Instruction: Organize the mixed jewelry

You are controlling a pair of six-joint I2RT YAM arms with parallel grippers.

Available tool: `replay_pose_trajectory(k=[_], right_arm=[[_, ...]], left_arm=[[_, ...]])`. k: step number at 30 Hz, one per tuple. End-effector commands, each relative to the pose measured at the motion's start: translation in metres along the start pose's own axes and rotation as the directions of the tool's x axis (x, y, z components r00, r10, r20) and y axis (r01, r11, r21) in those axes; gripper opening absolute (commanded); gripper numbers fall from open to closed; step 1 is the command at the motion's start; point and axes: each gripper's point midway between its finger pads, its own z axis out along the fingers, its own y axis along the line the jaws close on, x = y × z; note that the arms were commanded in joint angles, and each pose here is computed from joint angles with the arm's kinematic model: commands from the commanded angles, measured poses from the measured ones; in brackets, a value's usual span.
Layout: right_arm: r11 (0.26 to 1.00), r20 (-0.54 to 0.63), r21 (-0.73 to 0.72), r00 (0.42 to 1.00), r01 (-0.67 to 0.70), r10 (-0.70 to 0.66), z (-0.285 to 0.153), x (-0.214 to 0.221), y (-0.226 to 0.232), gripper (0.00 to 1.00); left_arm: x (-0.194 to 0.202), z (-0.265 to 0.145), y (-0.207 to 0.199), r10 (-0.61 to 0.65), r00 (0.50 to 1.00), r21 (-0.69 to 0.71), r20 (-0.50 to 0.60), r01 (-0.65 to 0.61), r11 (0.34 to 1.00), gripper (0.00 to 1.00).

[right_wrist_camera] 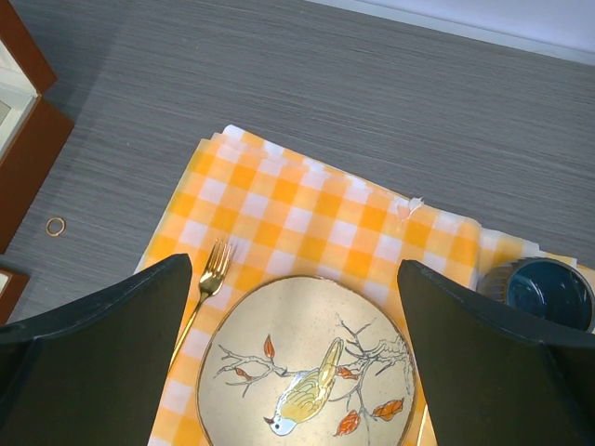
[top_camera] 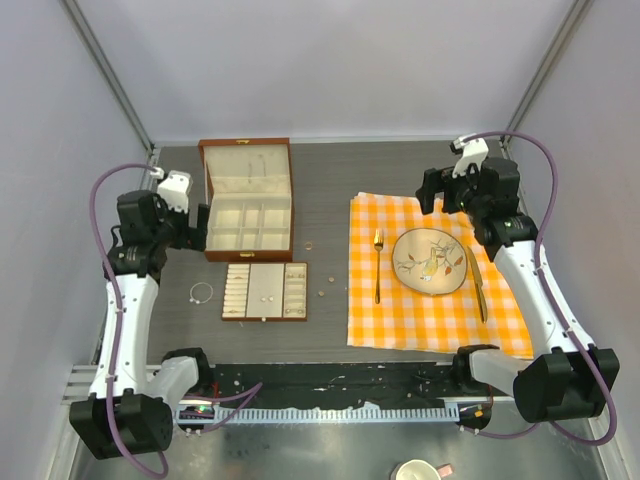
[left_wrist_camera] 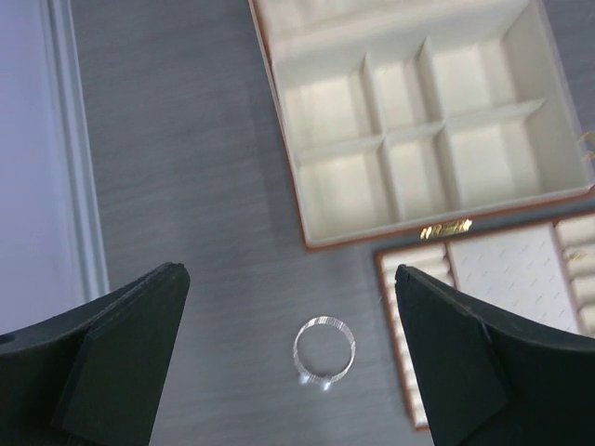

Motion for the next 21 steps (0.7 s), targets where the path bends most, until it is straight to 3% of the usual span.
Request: replay_pose_trajectory(k=[1,4,9,16,21], right_arm=[[0.999,0.048,-0.01,0.998,0.032,-0.032,-0.007,-0.014,0.003,1.0],[1.0,0.027,-0.016,0.999,0.026,-0.025,-0.004,-0.01,0.003,1.0],[0.999,0.004,-0.041,1.0,0.02,-0.02,-0.001,-0.006,0.007,1.0],[0.996,0.008,-0.09,1.0,0.014,-0.013,-0.006,-0.008,0.016,1.0],[0.992,0.005,-0.125,1.0,0.011,-0.011,-0.007,-0.008,0.023,1.0]], left_arm=[[0.063,-0.024,0.018,0.217,0.942,-0.02,-0.255,-0.23,0.973,1.0],[0.096,-0.031,0.023,0.291,0.894,0.022,-0.342,-0.302,0.953,1.0],[0.144,-0.026,0.023,0.278,0.828,0.116,-0.486,-0.254,0.96,1.0],[0.176,-0.009,0.021,0.285,0.788,0.195,-0.547,-0.211,0.958,0.9],[0.191,0.005,0.026,0.26,0.769,0.177,-0.584,-0.192,0.965,0.84]])
